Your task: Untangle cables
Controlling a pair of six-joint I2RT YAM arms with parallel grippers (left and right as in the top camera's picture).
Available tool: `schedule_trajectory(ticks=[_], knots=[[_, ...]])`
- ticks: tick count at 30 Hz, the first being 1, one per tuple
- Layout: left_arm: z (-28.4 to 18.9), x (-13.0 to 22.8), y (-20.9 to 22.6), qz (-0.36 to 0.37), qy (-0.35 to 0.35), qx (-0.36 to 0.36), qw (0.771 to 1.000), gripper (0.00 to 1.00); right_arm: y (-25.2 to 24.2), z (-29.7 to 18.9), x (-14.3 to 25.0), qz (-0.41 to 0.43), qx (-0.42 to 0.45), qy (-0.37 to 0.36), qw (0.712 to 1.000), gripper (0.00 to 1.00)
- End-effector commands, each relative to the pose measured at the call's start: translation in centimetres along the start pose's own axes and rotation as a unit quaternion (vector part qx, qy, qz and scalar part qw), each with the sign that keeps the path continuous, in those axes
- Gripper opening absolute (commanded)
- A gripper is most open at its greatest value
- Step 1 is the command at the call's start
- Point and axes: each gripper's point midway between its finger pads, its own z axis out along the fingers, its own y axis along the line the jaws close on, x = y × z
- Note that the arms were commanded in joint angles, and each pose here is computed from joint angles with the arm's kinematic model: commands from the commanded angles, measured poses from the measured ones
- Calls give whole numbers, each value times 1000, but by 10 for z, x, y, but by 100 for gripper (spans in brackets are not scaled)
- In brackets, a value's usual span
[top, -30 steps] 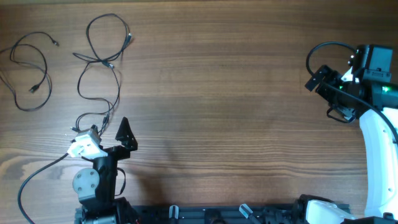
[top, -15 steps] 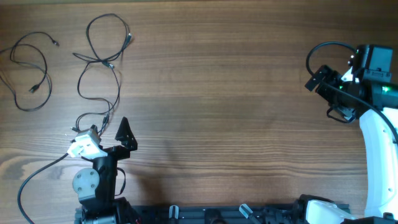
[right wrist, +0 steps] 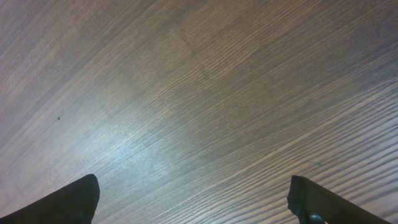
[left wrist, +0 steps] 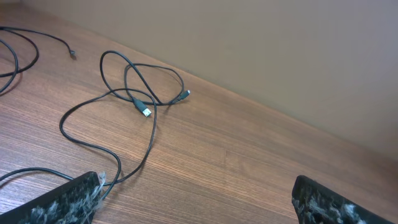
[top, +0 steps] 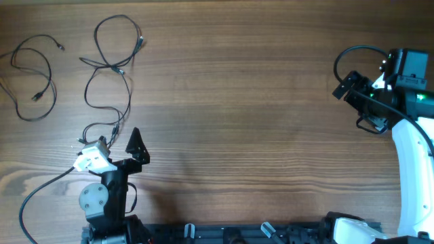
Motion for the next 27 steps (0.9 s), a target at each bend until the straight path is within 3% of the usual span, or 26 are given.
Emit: schedule_trajectory(ticks=[1,12,27], knots=[[1,2,1,3,-1,-2,1000,100,3,-6,-3,-6,-9,-10,1000,100],[4,-2,-7,10,-28,23,999,100,3,-6,-3,-5,-9,-10,1000,100],[4,10,-36,17,-9,84,996,100,3,-6,-3,-5,-8,-9,1000,100]])
